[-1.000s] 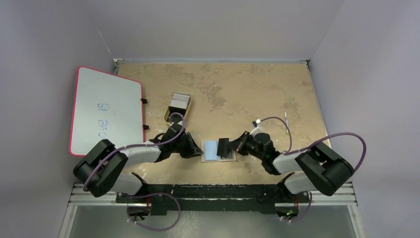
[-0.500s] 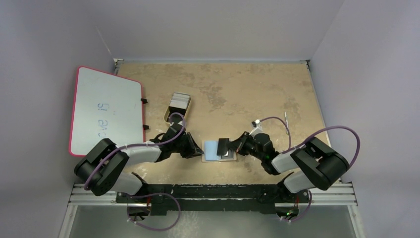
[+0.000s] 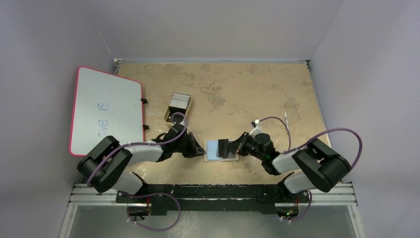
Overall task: Put the credit cards into the card holder
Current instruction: Insert the credit card into the card holder.
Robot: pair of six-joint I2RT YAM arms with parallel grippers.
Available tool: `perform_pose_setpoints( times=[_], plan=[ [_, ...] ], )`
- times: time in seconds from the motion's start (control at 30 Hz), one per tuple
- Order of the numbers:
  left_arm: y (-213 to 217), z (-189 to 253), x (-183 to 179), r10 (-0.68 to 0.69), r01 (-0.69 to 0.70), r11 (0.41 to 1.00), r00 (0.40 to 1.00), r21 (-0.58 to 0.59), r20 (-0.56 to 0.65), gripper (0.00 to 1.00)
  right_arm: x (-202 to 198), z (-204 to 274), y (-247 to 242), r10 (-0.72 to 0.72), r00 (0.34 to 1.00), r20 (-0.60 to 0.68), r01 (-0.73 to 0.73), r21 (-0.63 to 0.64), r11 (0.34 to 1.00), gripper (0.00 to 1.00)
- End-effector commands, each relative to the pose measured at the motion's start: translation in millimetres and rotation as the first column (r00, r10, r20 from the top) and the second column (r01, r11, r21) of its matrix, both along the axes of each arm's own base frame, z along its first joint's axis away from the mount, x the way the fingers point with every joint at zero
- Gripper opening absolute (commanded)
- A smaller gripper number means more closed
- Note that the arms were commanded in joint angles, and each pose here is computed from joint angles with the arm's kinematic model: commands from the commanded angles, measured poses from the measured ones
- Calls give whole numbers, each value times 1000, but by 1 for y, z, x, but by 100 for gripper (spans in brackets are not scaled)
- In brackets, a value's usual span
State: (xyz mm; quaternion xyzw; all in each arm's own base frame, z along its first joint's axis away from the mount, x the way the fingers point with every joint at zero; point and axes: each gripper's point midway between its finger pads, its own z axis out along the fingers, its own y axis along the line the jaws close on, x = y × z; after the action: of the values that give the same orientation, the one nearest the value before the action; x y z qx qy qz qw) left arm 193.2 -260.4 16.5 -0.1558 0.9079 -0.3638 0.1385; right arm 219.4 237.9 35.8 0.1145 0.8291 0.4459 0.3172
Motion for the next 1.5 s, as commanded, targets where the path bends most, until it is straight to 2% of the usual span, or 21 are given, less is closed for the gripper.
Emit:
perform_pose_setpoints(
  times=[0.0, 0.27, 0.63, 0.87, 0.93, 1.37, 1.47],
  plan=[
    [8, -13, -3, 20, -18, 998, 1000, 63, -24, 16, -9, -10, -1, 31, 999, -41, -32, -30, 999, 0],
    [10, -12, -4, 28, -26, 997, 999, 75, -22, 16, -14, -27, -8, 28, 993, -118, -43, -125, 991, 0],
    [8, -12, -3, 23, -22, 997, 1000, 69, -18, 16, -11, -23, 7, 94, 990, -109, -103, -86, 991, 0],
    [14, -14, 2, 14, -14, 990, 1000, 141, -4, 16, -7, -20, 29, 157, 981, -110, -165, -61, 984, 10],
    [12, -11, 4, 15, -15, 991, 1000, 136, 1, 16, -5, -18, 34, 164, 980, -110, -173, -74, 982, 16],
    [16, -7, 8, 34, -37, 987, 999, 155, 20, 17, -1, -9, 25, 136, 984, -112, -154, -182, 971, 42],
    [16, -7, 9, 30, -34, 986, 999, 160, 24, 17, 4, -5, 22, 129, 987, -100, -148, -221, 964, 45]
  ],
)
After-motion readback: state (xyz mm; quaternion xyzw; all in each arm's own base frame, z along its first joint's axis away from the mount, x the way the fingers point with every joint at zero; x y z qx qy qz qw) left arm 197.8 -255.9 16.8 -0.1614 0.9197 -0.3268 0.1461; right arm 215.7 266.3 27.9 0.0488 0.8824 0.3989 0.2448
